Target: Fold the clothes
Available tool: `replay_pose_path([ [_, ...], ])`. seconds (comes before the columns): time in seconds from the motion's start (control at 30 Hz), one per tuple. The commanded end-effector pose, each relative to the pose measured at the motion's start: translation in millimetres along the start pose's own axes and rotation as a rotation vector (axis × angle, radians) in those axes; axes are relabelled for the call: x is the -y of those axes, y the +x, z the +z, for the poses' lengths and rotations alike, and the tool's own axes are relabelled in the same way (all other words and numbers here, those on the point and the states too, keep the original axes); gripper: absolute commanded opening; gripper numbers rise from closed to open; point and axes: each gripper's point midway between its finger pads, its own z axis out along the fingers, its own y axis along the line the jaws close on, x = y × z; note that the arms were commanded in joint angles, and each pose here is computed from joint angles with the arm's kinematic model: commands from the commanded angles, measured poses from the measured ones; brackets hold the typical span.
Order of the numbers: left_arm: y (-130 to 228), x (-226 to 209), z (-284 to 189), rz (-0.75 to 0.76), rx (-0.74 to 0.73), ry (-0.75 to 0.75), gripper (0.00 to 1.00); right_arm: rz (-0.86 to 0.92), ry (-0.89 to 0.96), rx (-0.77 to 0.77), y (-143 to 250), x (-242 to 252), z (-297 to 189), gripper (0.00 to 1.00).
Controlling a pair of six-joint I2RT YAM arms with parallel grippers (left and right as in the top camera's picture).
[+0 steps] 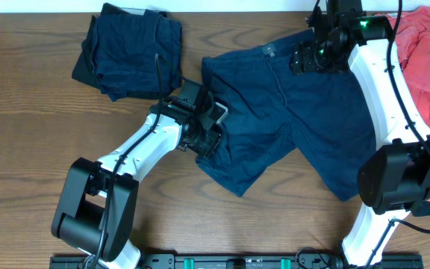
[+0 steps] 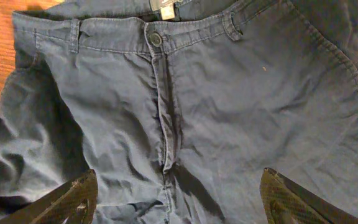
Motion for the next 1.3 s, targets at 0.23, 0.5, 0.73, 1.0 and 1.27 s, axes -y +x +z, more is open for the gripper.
replay_pose_path([
  [0.23, -6, 43, 7, 0.148, 0.006, 0.142, 0.59, 0.014, -0.032, -0.005, 0, -8, 2, 0.82],
  [0.5, 3, 19, 20, 0.124, -0.052, 0.008, 0.43, 0.005, -0.035, -0.004, 1, -13, 3, 0.82],
  [0.73, -13, -12, 21, -0.056, 0.015, -0.106, 0.06, 0.003, -0.036, 0.006, -2, -13, 3, 0.82],
  [1.0, -22, -23, -12, -0.215, 0.089, -0.147, 0.06, -0.004, -0.038, 0.023, -6, -14, 3, 0.82],
  [1.27, -23, -40, -94, -0.238, 0.225, -0.35, 0.06, -0.027, -0.038, 0.025, -7, -14, 3, 0.83],
])
